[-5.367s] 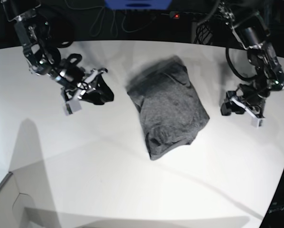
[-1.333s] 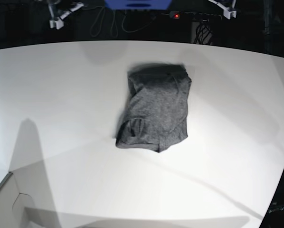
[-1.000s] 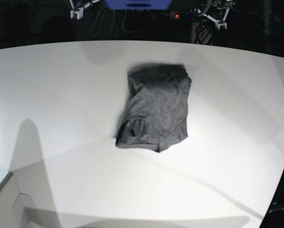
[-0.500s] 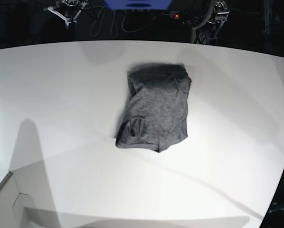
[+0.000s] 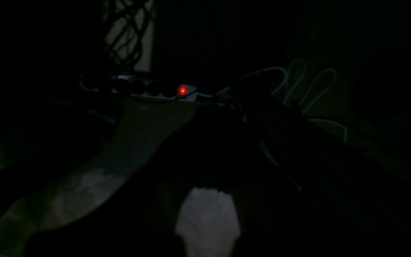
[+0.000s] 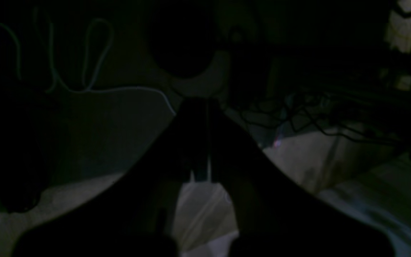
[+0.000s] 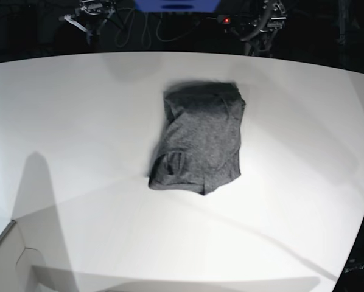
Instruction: Layout the t-shirt on the table in an organized manner, then fold the t-shirt properly
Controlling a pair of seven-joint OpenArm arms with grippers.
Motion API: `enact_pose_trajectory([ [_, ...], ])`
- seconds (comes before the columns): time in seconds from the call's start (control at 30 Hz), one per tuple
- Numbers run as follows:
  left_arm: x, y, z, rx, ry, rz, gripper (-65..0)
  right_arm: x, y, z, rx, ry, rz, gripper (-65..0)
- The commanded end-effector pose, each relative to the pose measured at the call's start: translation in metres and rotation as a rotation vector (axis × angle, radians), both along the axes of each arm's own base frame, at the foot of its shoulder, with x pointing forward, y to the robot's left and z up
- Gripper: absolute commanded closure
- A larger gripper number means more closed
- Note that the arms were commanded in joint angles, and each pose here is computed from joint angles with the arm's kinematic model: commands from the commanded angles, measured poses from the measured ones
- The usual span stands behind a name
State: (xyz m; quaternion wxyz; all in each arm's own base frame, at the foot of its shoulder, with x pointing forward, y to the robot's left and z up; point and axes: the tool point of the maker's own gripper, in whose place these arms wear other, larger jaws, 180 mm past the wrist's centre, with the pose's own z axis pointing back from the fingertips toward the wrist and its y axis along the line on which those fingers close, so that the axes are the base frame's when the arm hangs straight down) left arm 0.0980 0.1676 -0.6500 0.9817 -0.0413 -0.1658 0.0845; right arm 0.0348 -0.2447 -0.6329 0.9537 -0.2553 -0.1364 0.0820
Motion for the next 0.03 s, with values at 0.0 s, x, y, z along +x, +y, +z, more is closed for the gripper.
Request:
enact_pose_trajectory([
  [0.0,0.0057,0.0087,0.002,0.017,-0.019,0.001,-0.1,-0.0054,-0.0028,0.0003,-0.003,0.005,-0.003,0.0],
])
